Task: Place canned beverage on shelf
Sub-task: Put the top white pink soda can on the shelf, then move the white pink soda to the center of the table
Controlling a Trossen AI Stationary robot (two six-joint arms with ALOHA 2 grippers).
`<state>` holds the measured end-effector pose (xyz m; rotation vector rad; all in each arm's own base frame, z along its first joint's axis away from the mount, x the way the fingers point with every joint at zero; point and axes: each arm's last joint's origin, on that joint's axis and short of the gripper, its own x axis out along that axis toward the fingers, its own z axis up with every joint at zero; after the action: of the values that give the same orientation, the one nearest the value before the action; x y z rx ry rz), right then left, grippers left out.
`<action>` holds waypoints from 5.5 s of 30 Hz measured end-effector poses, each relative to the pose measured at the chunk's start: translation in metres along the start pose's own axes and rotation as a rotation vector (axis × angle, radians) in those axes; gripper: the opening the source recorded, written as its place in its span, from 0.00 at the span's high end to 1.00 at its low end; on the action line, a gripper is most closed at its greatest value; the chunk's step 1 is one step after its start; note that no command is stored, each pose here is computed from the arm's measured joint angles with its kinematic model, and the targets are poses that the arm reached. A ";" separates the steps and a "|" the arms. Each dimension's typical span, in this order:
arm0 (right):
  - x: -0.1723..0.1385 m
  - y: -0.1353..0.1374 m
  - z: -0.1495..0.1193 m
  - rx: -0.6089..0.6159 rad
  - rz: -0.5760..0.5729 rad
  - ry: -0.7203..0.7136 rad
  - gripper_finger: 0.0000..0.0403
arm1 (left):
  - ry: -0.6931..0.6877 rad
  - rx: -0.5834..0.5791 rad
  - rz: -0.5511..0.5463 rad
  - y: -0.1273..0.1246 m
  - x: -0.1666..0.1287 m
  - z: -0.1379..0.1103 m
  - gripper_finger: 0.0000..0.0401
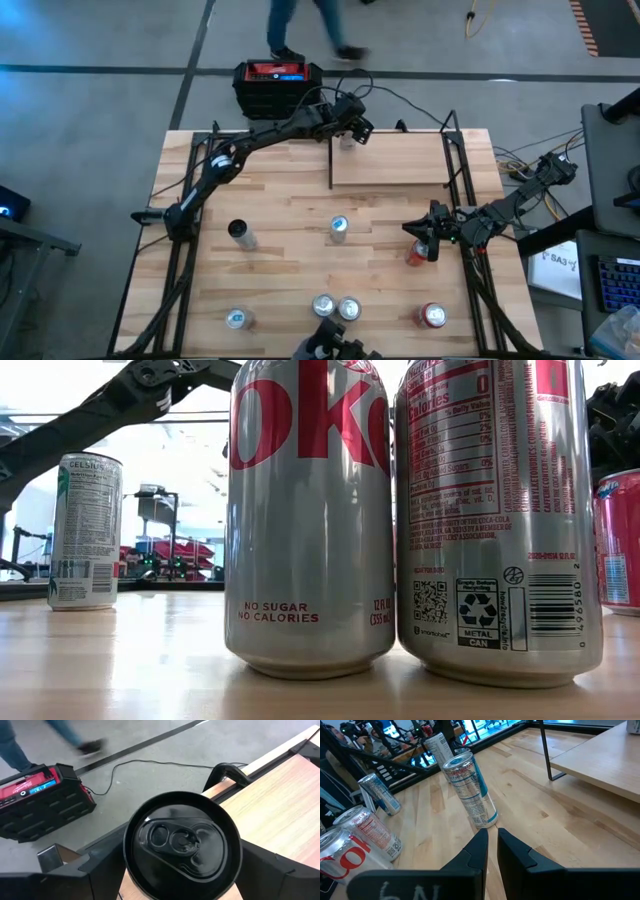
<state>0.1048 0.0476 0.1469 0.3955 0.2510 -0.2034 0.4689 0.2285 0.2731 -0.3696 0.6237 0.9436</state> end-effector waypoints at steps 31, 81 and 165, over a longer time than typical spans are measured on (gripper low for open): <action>0.000 0.000 0.000 0.000 0.000 0.000 0.93 | 0.052 0.014 -0.004 -0.011 -0.019 -0.003 0.25; 0.000 0.000 0.000 0.000 0.000 0.000 0.93 | 0.523 -0.115 -0.015 0.018 -0.168 -0.014 0.25; 0.000 0.000 0.000 0.000 0.000 0.000 0.93 | 0.767 -0.862 0.457 0.062 -0.281 -0.221 0.25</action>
<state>0.1048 0.0476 0.1469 0.3953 0.2511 -0.2036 0.2225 -0.0376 0.2824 -1.4480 0.9966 1.5033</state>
